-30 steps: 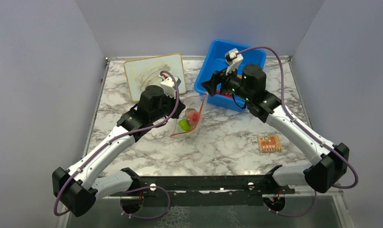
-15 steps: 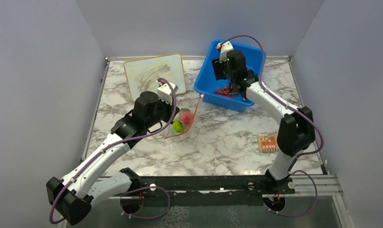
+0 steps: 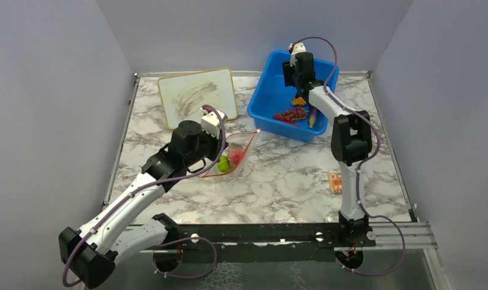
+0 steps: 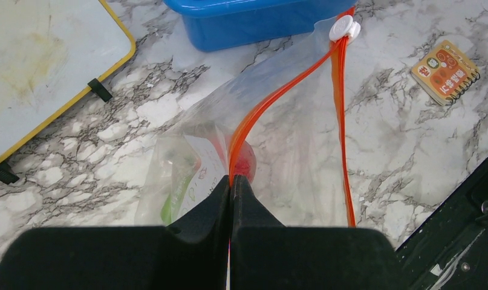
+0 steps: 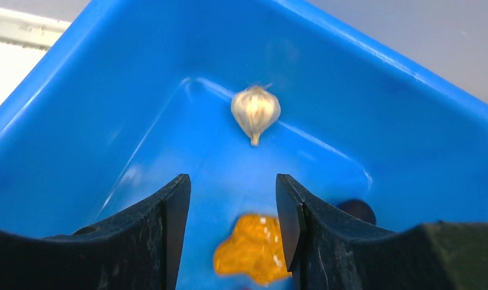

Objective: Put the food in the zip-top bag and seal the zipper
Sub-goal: Pick up the fake vegetable from the bin, then place the fake vegetable in the zipper food storage bag.

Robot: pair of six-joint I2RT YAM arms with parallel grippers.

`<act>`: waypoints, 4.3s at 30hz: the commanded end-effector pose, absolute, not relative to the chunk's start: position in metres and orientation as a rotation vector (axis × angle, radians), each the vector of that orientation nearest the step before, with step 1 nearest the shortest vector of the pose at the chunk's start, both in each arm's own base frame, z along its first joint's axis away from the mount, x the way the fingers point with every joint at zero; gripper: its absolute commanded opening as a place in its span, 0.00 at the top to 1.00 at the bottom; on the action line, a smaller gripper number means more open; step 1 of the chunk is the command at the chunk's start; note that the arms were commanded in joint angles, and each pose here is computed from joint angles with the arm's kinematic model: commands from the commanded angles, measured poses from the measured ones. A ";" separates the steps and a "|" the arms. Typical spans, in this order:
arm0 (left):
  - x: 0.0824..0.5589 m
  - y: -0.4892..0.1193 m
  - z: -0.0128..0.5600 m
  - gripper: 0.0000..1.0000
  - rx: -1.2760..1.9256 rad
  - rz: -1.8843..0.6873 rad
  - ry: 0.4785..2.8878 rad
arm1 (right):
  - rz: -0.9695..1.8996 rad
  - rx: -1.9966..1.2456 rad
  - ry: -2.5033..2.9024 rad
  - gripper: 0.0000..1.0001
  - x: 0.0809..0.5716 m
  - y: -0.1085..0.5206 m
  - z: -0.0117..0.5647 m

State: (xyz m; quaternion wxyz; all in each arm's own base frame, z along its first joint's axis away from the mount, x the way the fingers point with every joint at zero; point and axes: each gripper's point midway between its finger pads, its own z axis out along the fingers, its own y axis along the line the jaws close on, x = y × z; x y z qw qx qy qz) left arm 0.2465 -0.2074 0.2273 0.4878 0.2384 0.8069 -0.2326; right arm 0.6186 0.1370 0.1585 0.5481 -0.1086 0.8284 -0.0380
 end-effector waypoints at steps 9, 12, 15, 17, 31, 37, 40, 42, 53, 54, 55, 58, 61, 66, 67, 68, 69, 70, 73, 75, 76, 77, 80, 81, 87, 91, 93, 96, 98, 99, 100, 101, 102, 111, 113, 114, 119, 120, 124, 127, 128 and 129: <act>0.243 -0.211 0.234 1.00 0.618 -0.584 1.917 | -0.081 -0.192 1.913 0.44 0.685 0.132 0.109; 0.243 -0.210 0.234 1.00 0.615 -0.583 1.914 | -0.141 -0.196 1.904 0.40 0.698 0.126 0.100; 0.243 -0.210 0.234 1.00 0.617 -0.584 1.915 | -0.176 -0.204 1.885 0.34 0.707 0.124 0.095; 0.243 -0.211 0.232 1.00 0.620 -0.585 1.920 | -0.182 -0.205 1.864 0.33 0.712 0.123 0.097; 0.241 -0.213 0.232 1.00 0.629 -0.601 1.921 | -0.169 -0.217 1.871 0.40 0.720 0.127 0.072; 0.242 -0.211 0.234 1.00 0.620 -0.590 1.913 | -0.178 -0.205 1.897 0.40 0.718 0.123 0.059; 0.242 -0.211 0.235 1.00 0.621 -0.594 1.912 | -0.179 -0.197 1.895 0.51 0.719 0.122 0.059; 0.241 -0.212 0.234 1.00 0.625 -0.598 1.915 | -0.179 -0.198 1.889 0.56 0.719 0.122 0.063; 0.242 -0.210 0.236 1.00 0.614 -0.589 1.909 | -0.135 -0.217 1.855 0.71 0.706 0.126 0.109; 0.242 -0.210 0.237 1.00 0.613 -0.589 1.908 | -0.118 -0.217 1.846 0.72 0.703 0.128 0.117; 0.242 -0.210 0.237 1.00 0.613 -0.588 1.907 | -0.100 -0.218 1.843 0.72 0.699 0.130 0.122; 0.243 -0.209 0.237 1.00 0.608 -0.579 1.907 | -0.053 -0.231 1.831 0.74 0.688 0.135 0.147; 0.244 -0.206 0.238 1.00 0.599 -0.564 1.903 | -0.017 -0.235 1.840 0.75 0.673 0.136 0.163; 0.246 -0.204 0.238 1.00 0.585 -0.551 1.905 | 0.062 -0.231 1.853 0.76 0.636 0.139 0.186; 0.246 -0.204 0.237 1.00 0.584 -0.551 1.907 | 0.082 -0.225 1.857 0.76 0.627 0.139 0.192; 0.246 -0.204 0.237 1.00 0.583 -0.550 1.906 | 0.108 -0.224 1.864 0.76 0.617 0.141 0.197; 0.246 -0.204 0.236 1.00 0.582 -0.550 1.909 | 0.137 -0.220 1.865 0.76 0.608 0.142 0.203; 0.246 -0.204 0.235 1.00 0.581 -0.551 1.912 | 0.172 -0.222 1.868 0.76 0.597 0.145 0.209; 0.247 -0.205 0.233 1.00 0.579 -0.556 1.921 | 0.283 -0.222 1.878 0.76 0.562 0.153 0.225; 0.247 -0.208 0.233 1.00 0.572 -0.573 1.932 | 0.359 -0.224 1.897 0.76 0.537 0.159 0.229; 0.246 -0.210 0.234 1.00 0.564 -0.593 1.937 | 0.403 -0.232 1.900 0.76 0.524 0.163 0.232; 0.244 -0.214 0.234 1.00 0.558 -0.621 1.943 | 0.443 -0.245 1.901 0.76 0.511 0.167 0.235; 0.237 -0.225 0.236 1.00 0.542 -0.724 1.957 | 0.527 -0.265 1.916 0.76 0.475 0.172 0.239; 0.236 -0.228 0.237 1.00 0.529 -0.746 1.962 | 0.550 -0.265 1.916 0.76 0.464 0.173 0.242; 0.229 -0.242 0.249 1.00 0.447 -0.900 1.955 | 0.727 -0.306 1.908 0.76 0.399 0.185 0.254; 0.229 -0.248 0.248 1.00 0.418 -0.945 1.968 | 0.843 -0.312 1.867 0.77 0.357 0.192 0.267; 0.233 -0.248 0.243 1.00 0.404 -0.931 1.983 | 0.901 -0.320 1.848 0.77 0.339 0.197 0.269; 0.237 -0.250 0.243 1.00 0.379 -0.940 1.982 | 0.969 -0.321 1.842 0.77 0.314 0.204 0.271; 0.238 -0.252 0.242 1.00 0.360 -0.950 1.982 | 1.022 -0.323 1.834 0.77 0.299 0.209 0.277; 0.239 -0.252 0.242 1.00 0.350 -0.953 1.982 | 1.050 -0.331 1.824 0.77 0.291 0.212 0.280; 0.240 -0.252 0.241 1.00 0.341 -0.955 1.982 | 1.081 -0.342 1.819 0.77 0.283 0.216 0.283; 0.241 -0.252 0.240 1.00 0.330 -0.953 1.983 | 1.107 -0.352 1.814 0.77 0.276 0.219 0.286; 0.242 -0.252 0.239 1.00 0.325 -0.952 1.985 | 1.128 -0.363 1.810 0.77 0.270 0.222 0.288; 0.245 -0.255 0.233 1.00 0.298 -0.966 2.005 | 1.257 -0.388 1.828 0.77 0.237 0.252 0.297; 0.243 -0.257 0.234 1.00 0.304 -0.980 2.003 | 1.297 -0.364 1.860 0.77 0.235 0.259 0.293; 0.243 -0.258 0.234 1.00 0.305 -0.984 2.004 | 1.319 -0.356 1.866 0.77 0.233 0.263 0.293; 0.243 -0.259 0.236 1.00 0.308 -0.996 2.002 | 1.417 -0.337 1.871 0.77 0.225 0.287 0.301; 0.242 -0.260 0.236 1.00 0.310 -0.999 2.004 | 1.431 -0.329 1.882 0.77 0.225 0.292 0.300; 0.241 -0.262 0.240 1.00 0.318 -1.016 1.996 | 1.449 -0.296 1.959 0.77 0.222 0.311 0.290; 0.240 -0.262 0.244 1.00 0.323 -1.024 1.986 | 1.427 -0.238 2.040 0.77 0.223 0.317 0.273; 0.240 -0.262 0.245 1.00 0.325 -1.023 1.984 | 1.410 -0.205 2.052 0.77 0.226 0.315 0.268; 0.240 -0.262 0.246 1.00 0.325 -1.024 1.980 | 1.391 -0.175 2.063 0.77 0.229 0.313 0.263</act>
